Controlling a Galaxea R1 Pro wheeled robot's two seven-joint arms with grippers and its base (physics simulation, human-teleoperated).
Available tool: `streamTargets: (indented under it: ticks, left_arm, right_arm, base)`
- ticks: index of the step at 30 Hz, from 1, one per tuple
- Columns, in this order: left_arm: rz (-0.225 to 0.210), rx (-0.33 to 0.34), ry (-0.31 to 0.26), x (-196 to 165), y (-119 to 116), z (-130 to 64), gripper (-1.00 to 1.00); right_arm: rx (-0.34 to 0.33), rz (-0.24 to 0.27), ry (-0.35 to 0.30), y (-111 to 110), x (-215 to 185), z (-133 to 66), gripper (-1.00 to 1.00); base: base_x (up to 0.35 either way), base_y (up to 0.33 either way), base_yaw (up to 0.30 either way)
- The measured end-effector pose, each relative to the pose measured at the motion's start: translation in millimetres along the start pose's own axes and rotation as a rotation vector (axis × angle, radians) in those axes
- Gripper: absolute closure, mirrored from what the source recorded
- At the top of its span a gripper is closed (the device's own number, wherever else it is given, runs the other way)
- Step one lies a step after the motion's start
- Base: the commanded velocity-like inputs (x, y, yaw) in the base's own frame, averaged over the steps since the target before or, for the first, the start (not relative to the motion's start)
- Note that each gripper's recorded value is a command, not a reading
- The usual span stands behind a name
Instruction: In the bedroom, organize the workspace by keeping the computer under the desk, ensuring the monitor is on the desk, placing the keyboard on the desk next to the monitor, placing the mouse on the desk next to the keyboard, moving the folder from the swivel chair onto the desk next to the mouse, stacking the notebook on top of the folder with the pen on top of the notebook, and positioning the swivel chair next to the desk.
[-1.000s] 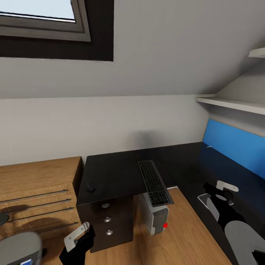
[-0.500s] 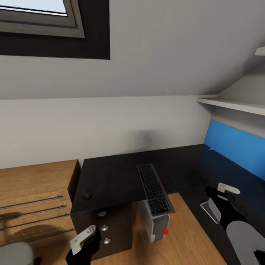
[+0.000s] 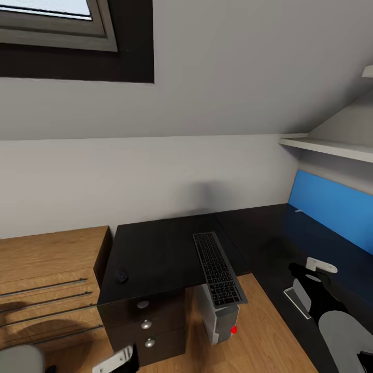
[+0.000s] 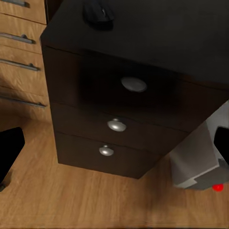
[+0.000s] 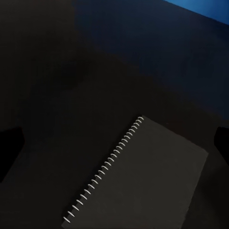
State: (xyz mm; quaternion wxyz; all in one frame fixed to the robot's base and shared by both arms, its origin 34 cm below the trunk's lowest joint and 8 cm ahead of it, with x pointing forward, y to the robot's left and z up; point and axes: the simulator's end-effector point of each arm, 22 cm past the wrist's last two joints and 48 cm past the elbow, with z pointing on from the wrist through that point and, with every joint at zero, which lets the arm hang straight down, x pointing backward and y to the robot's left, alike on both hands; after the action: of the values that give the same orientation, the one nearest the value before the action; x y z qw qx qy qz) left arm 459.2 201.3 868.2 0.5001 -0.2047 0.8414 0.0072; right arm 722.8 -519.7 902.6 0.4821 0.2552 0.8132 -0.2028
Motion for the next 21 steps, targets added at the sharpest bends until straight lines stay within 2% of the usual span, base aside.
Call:
streamTargets:
  ticks: [9, 21]
  left_arm:
    - [0.008, -0.076, 0.016, 16, 18, -14.3, -1.00]
    - [0.019, -0.106, 0.017, 23, 28, -9.9, -1.00]
  right_arm:
    - [-0.001, 0.002, -0.006, 1, -2, -0.2, -1.00]
    - [-0.001, 0.005, -0.004, 0, 1, 2.2, -1.00]
  base:
    - [0.001, 0.000, 0.000]
    - [0.000, 0.000, 0.000]
